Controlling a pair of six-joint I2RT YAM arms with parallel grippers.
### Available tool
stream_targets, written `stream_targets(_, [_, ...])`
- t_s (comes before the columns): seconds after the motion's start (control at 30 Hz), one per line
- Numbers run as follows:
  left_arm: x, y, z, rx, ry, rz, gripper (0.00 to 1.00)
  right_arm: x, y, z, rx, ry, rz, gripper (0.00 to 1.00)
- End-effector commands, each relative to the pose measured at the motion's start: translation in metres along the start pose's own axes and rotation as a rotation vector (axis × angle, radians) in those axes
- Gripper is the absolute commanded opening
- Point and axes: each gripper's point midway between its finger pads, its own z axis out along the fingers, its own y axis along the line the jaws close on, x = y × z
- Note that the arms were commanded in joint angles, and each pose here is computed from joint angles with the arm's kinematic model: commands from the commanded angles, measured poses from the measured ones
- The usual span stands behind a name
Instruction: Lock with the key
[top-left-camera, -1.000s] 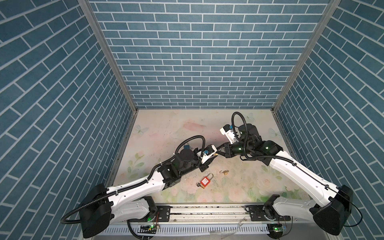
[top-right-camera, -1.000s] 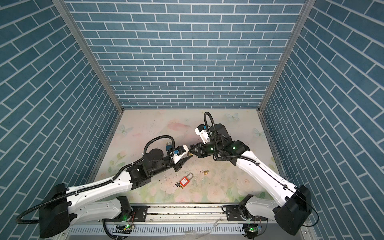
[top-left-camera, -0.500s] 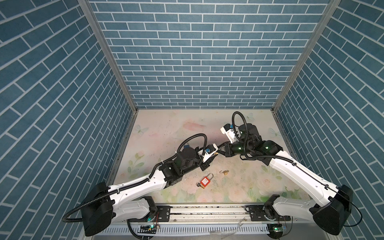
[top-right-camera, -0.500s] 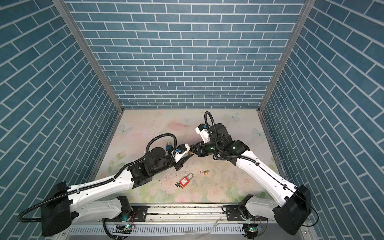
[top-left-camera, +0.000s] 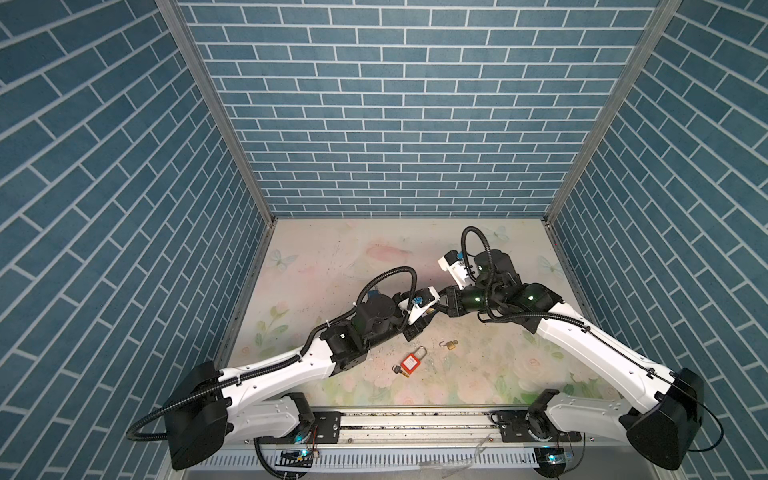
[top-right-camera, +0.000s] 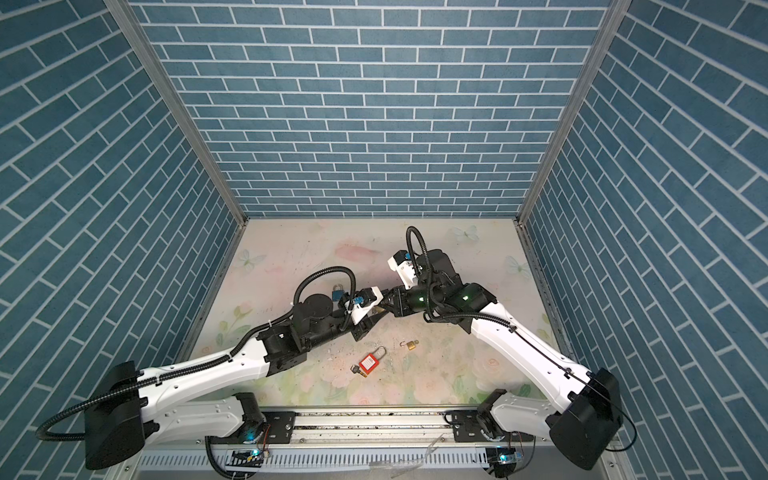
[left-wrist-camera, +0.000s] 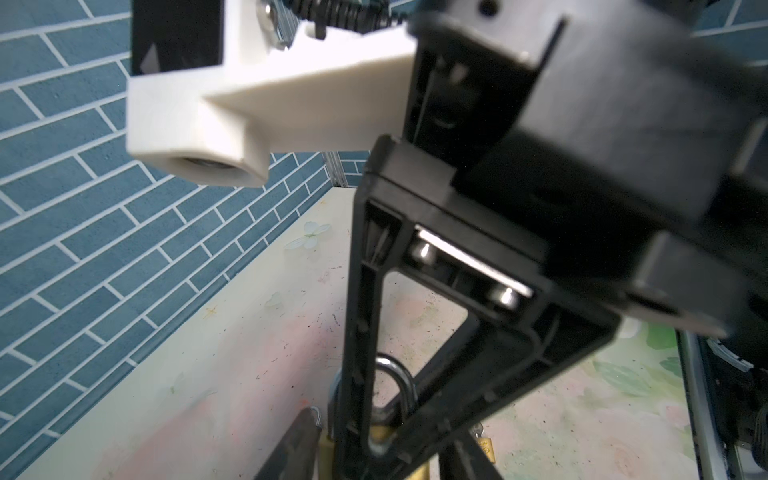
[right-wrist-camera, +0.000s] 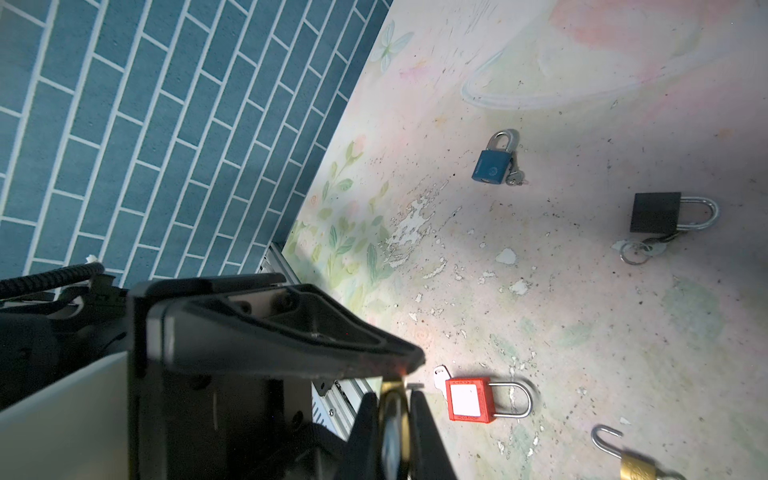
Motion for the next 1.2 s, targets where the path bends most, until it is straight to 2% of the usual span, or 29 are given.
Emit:
stream_targets(0.0, [-0.021,0.002,-0.001,-0.008,-0.06,0.001,0.46,-0.003,0.01,-0.006,-0.033,-0.027,-0.002,0.0])
stream_targets(0.1, [-0.02,0.002,-0.002,-0.014,-0.054,-0.002,0.38,-0.004,0.01,-0.007,-0.025,-0.036,-0.004,0.0])
stream_targets(0.43, [-0.015,0.006,-0.005,-0.051,-0.033,0.008,0.37,-0.01,0.01,-0.013,-0.006,-0.073,-0.009,0.0])
stream_targets(0.53, [-0.014,0.006,-0.004,-0.051,-0.027,0.014,0.26,-0.011,0.009,-0.014,0.0,-0.083,-0.011,0.0])
stream_targets(0.6, [-0.014,0.005,-0.005,-0.049,-0.025,0.015,0.16,-0.013,0.01,-0.016,0.005,-0.096,-0.013,0.03])
stream_targets(0.67, [-0.013,0.005,-0.004,-0.046,-0.025,0.013,0.09,-0.018,0.011,-0.021,0.014,-0.12,-0.021,0.12])
stream_targets(0.73, [-0.01,0.005,-0.004,-0.05,-0.019,0.003,0.05,-0.024,0.012,-0.03,0.041,-0.164,-0.032,0.28])
stream_targets(0.77, [-0.009,0.005,-0.005,-0.053,-0.02,-0.001,0.04,-0.03,0.013,-0.038,0.058,-0.199,-0.041,0.36])
stream_targets(0.9, [-0.008,0.01,-0.007,-0.084,-0.02,-0.031,0.01,-0.05,0.021,-0.078,0.114,-0.376,-0.087,0.54])
stream_targets(1.03, [-0.012,0.029,-0.012,-0.181,-0.051,-0.147,0.0,-0.056,0.02,-0.108,0.152,-0.533,-0.125,0.63])
stream_targets(1.1, [-0.017,0.047,-0.017,-0.27,-0.084,-0.287,0.0,-0.049,0.015,-0.114,0.155,-0.572,-0.15,0.63])
stream_targets(1.17, [-0.018,0.063,-0.022,-0.341,-0.118,-0.461,0.0,-0.039,0.009,-0.11,0.149,-0.57,-0.161,0.59])
